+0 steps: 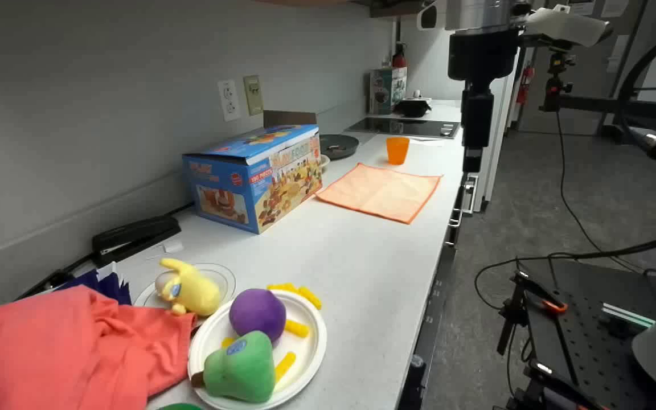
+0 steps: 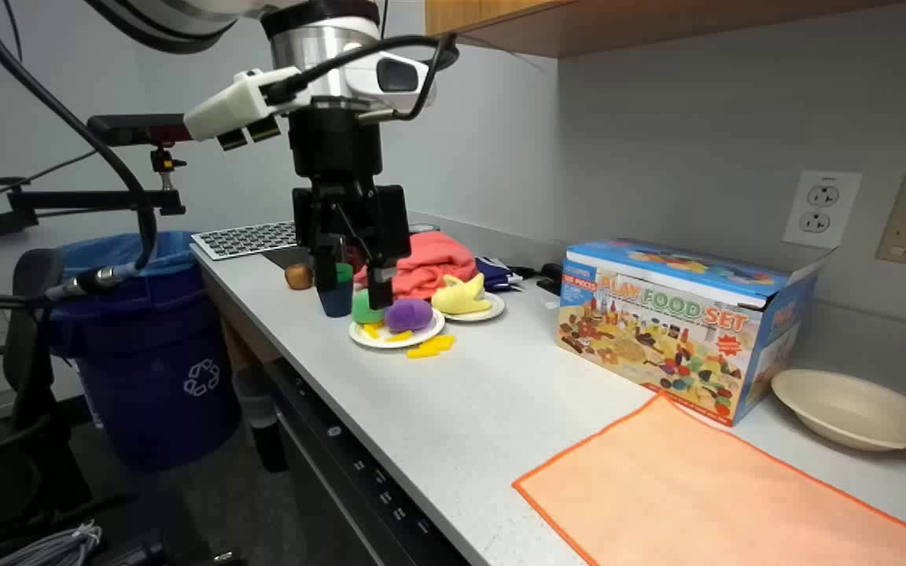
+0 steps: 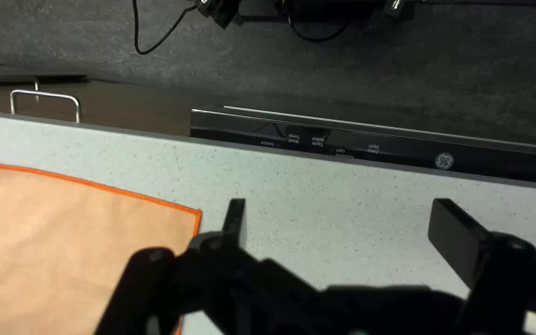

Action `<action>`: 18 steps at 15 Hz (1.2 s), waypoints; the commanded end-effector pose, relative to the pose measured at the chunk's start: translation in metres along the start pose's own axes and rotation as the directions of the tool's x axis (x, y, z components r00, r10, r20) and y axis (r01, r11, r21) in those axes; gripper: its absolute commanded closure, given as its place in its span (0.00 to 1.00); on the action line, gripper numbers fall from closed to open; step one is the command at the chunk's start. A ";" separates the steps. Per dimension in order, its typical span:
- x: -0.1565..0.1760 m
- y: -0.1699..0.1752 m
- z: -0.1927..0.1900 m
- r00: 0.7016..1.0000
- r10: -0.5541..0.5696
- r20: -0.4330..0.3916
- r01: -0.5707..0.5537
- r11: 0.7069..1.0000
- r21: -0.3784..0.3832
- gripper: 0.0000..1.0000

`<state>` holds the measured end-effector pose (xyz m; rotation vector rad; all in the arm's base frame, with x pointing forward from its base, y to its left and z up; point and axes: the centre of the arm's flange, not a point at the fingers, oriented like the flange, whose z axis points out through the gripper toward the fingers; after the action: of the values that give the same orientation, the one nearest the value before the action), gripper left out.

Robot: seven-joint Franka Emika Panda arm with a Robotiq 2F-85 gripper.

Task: Fold the orange towel

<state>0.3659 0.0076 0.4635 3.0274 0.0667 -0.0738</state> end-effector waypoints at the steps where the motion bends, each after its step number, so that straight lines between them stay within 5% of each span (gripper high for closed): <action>1: 0.000 0.000 0.001 1.000 0.000 0.001 0.000 1.000 0.000 0.00; 13: 0.000 0.000 0.001 1.000 0.000 0.002 0.000 1.000 0.000 0.00; 18: 0.035 0.029 0.009 0.977 0.212 -0.019 -0.210 0.975 0.073 0.00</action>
<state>0.3738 0.0009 0.4600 3.0417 -0.0611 -0.0400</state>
